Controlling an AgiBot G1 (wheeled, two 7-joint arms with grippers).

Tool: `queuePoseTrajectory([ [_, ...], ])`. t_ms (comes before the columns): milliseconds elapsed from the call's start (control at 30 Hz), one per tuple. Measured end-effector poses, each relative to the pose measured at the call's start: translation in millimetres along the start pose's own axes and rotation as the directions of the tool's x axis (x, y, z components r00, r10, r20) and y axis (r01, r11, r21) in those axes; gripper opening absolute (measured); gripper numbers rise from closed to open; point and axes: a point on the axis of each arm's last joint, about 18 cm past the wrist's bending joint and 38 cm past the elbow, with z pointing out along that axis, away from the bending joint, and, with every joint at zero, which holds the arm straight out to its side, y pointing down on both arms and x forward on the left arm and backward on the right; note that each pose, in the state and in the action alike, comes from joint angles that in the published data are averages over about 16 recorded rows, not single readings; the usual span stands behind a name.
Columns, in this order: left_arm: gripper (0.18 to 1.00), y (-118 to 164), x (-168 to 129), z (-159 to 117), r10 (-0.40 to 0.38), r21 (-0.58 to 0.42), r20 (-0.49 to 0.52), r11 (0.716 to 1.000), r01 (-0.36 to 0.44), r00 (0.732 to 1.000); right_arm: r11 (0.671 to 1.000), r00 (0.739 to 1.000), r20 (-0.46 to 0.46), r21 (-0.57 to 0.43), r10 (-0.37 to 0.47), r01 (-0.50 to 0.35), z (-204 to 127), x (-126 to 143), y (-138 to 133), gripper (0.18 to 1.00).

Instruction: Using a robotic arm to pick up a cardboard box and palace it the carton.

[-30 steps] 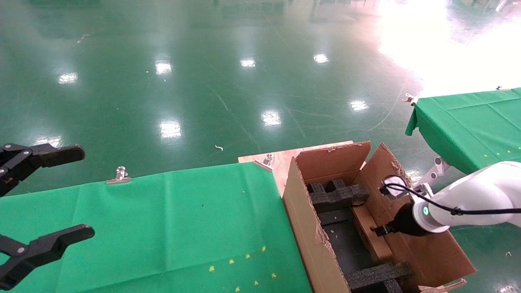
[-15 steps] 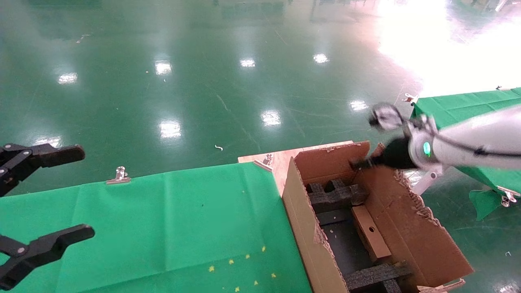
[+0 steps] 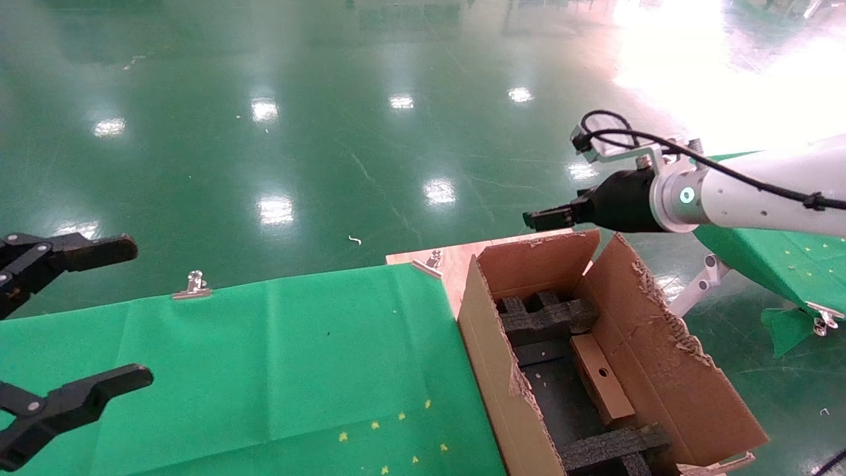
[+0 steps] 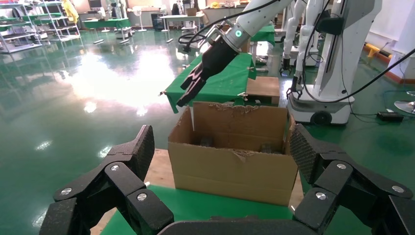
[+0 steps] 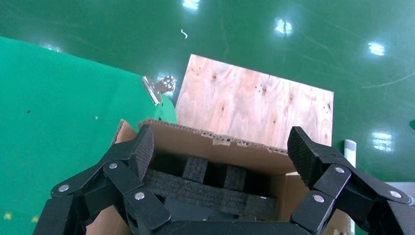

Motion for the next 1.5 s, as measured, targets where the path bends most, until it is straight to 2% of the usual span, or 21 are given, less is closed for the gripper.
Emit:
queuePoseTrajectory([
  [200,1.001,0,0,0,0.0,0.0,0.0,1.0,0.0,1.0,1.0,0.999,0.046,-0.025,-0.006,0.007,5,-11,7,1.001],
  [400,1.001,0,0,0,0.0,0.0,0.0,1.0,0.0,1.0,0.999,0.989,0.145,-0.042,-0.023,0.029,9,-34,12,1.001],
  [567,1.001,0,0,0,0.0,0.0,0.0,1.0,0.0,1.0,0.998,0.967,0.252,-0.042,-0.043,0.056,9,-56,16,1.001],
  [700,1.001,0,0,0,0.0,0.0,0.0,1.0,0.0,1.0,0.997,0.939,0.338,-0.03,-0.063,0.078,7,-73,19,1.001],
  [1000,1.001,0,0,0,0.0,0.0,0.0,1.0,0.0,1.0,0.992,0.844,0.52,0.045,-0.126,0.12,-6,-107,23,1.001],
  [1267,1.001,0,0,0,0.0,0.0,0.0,1.0,0.0,1.0,0.977,0.732,0.647,0.165,-0.211,0.136,-26,-129,25,1.001],
  [1500,1.001,0,0,0,0.0,0.0,0.0,1.0,0.0,1.0,0.945,0.627,0.714,0.303,-0.312,0.125,-49,-141,26,1.001],
])
